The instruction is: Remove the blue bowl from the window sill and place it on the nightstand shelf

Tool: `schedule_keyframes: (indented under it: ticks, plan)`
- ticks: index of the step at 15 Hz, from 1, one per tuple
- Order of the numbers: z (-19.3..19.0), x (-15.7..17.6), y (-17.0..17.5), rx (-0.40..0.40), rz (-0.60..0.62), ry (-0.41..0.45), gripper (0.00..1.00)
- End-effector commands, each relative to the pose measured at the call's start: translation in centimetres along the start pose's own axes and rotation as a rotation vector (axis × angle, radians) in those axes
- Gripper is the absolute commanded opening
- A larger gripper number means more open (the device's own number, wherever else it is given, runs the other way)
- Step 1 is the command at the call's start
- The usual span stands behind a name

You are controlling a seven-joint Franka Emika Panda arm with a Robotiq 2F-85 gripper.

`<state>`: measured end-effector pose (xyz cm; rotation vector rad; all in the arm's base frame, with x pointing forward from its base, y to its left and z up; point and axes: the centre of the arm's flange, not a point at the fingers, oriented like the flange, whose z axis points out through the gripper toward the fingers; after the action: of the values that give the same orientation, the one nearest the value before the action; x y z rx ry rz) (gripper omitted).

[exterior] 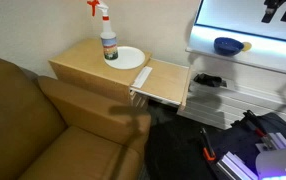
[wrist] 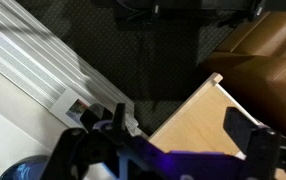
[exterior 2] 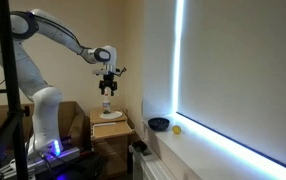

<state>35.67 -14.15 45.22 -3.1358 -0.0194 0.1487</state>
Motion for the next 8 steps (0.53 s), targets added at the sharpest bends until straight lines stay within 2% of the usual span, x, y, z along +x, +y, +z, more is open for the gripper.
schedule_keyframes:
  ticks: [1, 3, 4, 8]
  plan:
    - [0.0, 0.0, 0.0, 0.0, 0.0, 0.0, 1.0]
    - [0.9, 0.8, 0.4, -0.015, 0.043, -0.009, 1.0]
    - [2.7, 2.1, 2.2, -0.025, 0.151, -0.01, 1.0]
    - [5.8, 2.8, 10.3, 0.01, 0.38, 0.074, 1.0]
